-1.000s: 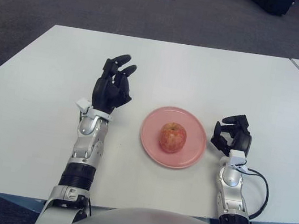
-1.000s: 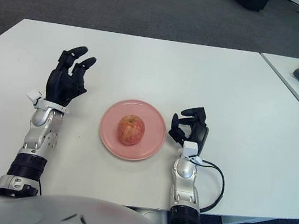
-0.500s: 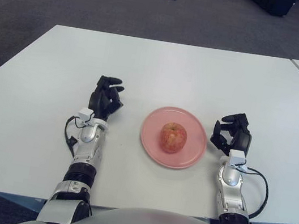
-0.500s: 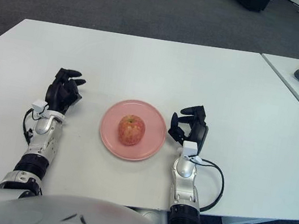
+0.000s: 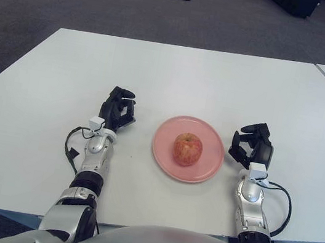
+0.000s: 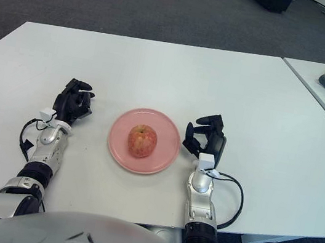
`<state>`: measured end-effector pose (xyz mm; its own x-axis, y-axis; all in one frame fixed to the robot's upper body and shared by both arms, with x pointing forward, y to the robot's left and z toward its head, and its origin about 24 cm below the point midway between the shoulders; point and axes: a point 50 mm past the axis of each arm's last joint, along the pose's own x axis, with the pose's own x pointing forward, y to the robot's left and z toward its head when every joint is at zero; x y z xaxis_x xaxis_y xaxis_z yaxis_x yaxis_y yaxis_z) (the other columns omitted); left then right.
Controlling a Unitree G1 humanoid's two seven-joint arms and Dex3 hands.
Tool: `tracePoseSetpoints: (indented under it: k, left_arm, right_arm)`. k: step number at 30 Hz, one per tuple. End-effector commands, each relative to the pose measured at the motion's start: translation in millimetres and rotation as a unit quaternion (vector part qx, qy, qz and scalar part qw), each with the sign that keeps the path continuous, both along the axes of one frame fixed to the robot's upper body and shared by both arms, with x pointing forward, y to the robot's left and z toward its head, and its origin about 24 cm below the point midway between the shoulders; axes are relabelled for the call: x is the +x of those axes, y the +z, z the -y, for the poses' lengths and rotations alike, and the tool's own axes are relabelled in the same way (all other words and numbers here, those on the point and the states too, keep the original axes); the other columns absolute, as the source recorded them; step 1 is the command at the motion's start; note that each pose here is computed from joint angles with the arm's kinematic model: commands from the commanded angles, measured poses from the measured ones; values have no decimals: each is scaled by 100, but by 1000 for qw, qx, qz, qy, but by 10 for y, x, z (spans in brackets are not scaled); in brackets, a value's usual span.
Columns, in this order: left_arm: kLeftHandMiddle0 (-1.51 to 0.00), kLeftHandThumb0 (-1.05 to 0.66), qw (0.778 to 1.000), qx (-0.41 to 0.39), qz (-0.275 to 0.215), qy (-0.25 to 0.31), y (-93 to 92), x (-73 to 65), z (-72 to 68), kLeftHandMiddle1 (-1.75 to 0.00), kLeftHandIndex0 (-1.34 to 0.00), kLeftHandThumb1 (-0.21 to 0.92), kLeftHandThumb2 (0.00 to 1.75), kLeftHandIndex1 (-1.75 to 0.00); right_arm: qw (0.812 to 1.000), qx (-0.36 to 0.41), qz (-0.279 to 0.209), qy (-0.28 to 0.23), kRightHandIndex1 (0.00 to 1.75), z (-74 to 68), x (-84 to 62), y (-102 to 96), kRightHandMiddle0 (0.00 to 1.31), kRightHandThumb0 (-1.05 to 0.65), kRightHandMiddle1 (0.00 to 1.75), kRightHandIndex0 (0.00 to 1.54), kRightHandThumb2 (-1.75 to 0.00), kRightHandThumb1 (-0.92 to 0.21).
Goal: Put the apple into the plate.
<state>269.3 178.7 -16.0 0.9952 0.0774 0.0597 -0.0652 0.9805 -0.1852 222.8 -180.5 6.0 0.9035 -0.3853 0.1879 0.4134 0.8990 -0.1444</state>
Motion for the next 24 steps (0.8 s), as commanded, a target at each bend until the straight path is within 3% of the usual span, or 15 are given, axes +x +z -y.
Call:
tracePoseSetpoints:
  k: [1, 24]
  left_arm:
    - [-91, -41, 999, -17, -38, 3, -185, -146, -9, -175, -43, 55, 104, -175]
    - [-95, -42, 998, 26, -61, 12, -297, -386, 15, -175, -45, 52, 107, -175]
  right_arm:
    - [1000, -6, -8, 0, 136, 16, -16, -9, 38, -39, 175, 68, -95, -62]
    - [1000, -5, -16, 3, 139, 14, -17, -17, 41, -40, 175, 68, -101, -57]
